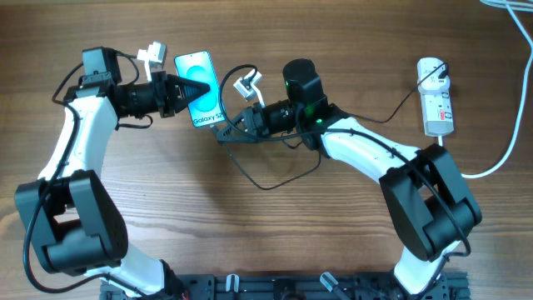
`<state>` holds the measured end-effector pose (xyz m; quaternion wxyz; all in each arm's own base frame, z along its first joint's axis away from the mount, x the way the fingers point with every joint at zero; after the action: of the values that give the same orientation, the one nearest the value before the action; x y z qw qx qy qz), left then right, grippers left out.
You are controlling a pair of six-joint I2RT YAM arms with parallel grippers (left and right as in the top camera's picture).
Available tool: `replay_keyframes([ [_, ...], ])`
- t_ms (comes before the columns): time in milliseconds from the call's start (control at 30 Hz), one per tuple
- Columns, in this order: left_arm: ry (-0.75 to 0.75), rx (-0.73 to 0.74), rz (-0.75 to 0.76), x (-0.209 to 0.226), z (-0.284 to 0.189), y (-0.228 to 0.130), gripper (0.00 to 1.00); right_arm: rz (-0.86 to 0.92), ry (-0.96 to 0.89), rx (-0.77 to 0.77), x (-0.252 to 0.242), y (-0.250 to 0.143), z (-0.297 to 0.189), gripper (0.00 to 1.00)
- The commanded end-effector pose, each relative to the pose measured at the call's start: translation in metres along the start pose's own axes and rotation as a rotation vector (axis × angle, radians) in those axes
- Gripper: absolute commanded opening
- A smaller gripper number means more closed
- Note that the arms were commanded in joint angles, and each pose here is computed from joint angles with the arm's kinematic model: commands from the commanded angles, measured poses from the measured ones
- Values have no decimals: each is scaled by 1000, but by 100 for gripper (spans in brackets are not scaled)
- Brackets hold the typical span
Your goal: Plug charger to phone and switch on socket
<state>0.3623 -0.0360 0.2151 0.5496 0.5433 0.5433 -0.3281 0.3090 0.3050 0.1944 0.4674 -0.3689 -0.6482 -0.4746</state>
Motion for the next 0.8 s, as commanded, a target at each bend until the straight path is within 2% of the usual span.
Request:
replay_keyframes([
  [0,-48,27,-3,-10,6,-7,4,-34,-114,-206,-10,31,-16,4],
  [133,-48,27,-9,-10,6,-7,4,-43,-168,-272,-12,35,-7,4],
  [267,-48,27,-9,-10,6,-7,4,-113,-140,-296,0,37,6,4],
  [467,-48,27,-10,-10,6,-7,4,-126,-133,-401,9,49,8,4],
  [767,-46,27,-8,-10,6,-7,4,-196,-91,-288,12,39,7,4],
])
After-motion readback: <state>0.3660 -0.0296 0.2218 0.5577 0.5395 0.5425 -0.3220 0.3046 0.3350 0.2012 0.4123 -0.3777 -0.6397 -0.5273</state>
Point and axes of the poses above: each gripper's point midway between its finger pads, its own z axis out along the fingers, its own x axis along the line the jaws close on, y = z × x, the point moved 7 cm from there along -z, back along the fingers
